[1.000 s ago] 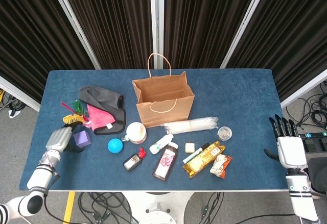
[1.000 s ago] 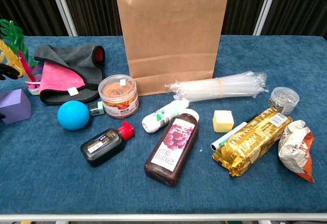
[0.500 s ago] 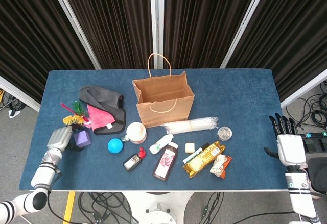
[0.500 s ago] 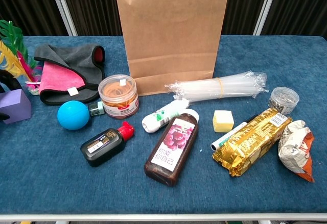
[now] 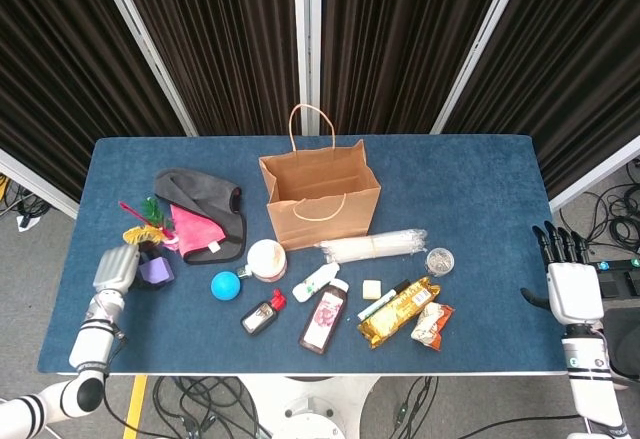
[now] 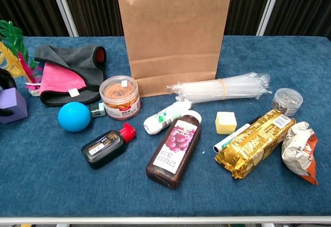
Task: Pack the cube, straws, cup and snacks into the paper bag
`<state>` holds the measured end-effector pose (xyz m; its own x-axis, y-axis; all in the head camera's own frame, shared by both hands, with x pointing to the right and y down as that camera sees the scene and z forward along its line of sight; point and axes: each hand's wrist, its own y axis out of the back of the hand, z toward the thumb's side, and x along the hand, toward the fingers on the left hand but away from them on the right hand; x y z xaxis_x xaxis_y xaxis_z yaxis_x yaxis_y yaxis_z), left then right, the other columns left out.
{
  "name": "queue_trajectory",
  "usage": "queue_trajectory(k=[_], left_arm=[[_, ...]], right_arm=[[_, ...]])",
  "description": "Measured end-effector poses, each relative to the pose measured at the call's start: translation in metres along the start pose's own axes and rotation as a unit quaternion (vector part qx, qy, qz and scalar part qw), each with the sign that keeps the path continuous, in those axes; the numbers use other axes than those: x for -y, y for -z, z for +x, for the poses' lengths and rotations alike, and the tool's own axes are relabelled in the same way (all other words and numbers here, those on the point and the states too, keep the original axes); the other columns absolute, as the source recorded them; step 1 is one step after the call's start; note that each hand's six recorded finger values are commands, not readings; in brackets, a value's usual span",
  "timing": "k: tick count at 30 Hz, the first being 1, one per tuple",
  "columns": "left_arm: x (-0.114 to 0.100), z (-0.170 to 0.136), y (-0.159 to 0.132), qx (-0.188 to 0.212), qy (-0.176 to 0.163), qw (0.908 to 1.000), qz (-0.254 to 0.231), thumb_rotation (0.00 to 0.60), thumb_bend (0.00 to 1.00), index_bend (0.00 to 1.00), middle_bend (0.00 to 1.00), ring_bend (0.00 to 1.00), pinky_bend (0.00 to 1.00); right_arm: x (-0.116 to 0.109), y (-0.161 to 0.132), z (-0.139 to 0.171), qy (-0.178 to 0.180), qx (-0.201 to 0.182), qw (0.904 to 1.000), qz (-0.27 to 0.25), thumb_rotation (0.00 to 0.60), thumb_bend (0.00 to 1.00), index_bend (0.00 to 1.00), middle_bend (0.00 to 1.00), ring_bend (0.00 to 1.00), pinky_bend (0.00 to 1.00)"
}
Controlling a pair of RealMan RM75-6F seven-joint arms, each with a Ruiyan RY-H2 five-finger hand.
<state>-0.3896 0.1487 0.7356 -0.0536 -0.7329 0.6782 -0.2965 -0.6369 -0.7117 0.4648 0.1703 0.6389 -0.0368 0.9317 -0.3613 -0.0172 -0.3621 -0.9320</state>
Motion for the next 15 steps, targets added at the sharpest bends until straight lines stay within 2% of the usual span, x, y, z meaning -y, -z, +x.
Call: queue_trajectory(k=[5,8,12,15], left_arm=[[-0.012,-0.009,-0.004,0.003,-0.007,0.9999,0.007,0.600,0.21,0.61,0.61,0.56,0.66],[-0.028,-0.021,-0.006,0.000,-0.021,0.9996,0.020,0.600,0.22,0.62,0.62,0.57,0.66],[-0.056,-0.033,0.000,-0.022,-0.054,0.9961,0.066,0.600,0.22,0.62,0.63,0.57,0.67],[-0.079,-0.040,0.008,-0.052,-0.078,0.9903,0.102,0.600,0.22,0.63,0.64,0.58,0.68]], right_arm=[[-0.004,-0.001,-0.002,0.006,-0.002,1.0000,-0.004,0.600,0.00,0.00,0.00,0.00,0.00],[-0.004,-0.002,-0.003,0.006,-0.003,1.0000,-0.006,0.600,0.00,0.00,0.00,0.00,0.00],[-0.003,-0.004,-0.004,0.003,-0.008,0.9999,-0.009,0.600,0.00,0.00,0.00,0.00,0.00],[-0.001,-0.006,-0.004,0.002,-0.011,0.9999,-0.012,0.600,0.00,0.00,0.00,0.00,0.00]])
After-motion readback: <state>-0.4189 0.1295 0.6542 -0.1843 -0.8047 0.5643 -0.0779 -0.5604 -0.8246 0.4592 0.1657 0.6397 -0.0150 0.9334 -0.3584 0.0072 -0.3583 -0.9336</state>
